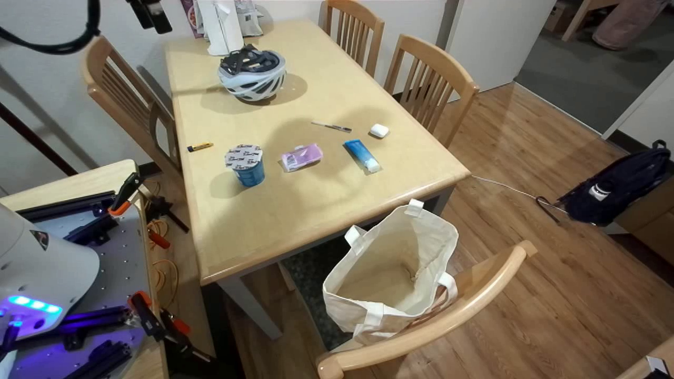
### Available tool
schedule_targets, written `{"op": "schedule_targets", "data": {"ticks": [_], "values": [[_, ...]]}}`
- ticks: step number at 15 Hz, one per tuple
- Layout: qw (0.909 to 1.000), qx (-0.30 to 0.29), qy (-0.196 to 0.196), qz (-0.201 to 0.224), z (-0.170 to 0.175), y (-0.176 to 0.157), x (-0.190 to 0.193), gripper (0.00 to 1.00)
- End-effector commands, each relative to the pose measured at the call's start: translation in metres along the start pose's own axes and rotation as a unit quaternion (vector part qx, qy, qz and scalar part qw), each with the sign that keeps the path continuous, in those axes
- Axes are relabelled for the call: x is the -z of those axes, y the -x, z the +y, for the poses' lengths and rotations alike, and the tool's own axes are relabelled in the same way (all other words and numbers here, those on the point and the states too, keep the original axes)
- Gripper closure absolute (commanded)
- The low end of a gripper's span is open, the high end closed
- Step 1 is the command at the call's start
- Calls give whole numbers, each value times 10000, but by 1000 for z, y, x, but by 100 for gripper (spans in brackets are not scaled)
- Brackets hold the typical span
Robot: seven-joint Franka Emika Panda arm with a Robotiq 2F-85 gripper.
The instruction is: Put the purple packet in the bag
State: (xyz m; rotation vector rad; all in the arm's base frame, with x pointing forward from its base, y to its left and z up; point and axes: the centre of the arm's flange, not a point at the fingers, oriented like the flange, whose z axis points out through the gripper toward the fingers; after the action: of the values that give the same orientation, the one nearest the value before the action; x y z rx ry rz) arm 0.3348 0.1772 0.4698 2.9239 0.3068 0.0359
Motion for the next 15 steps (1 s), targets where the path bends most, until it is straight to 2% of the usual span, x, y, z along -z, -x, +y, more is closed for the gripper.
{"op": "schedule_targets", "data": {"ticks": [1,2,4,6,7,9,10,13,15], "values": [[9984,15,-438,348,-9,-12,-13,0],[9963,59,-571,640,-17,-23,-26,0],[9919,83,-823,961,-37,-41,-55,0],[9901,-246,-821,1112,-59,-49,-86,0],[9895,-582,-723,1105,-68,-51,-100,0],[9862,-1173,-856,793,-89,-47,-123,0],[9896,-735,-833,918,-65,-35,-100,0],[9885,-1012,-888,684,-83,-35,-122,0],[9860,-1452,-178,802,-87,-50,-130,0]]}}
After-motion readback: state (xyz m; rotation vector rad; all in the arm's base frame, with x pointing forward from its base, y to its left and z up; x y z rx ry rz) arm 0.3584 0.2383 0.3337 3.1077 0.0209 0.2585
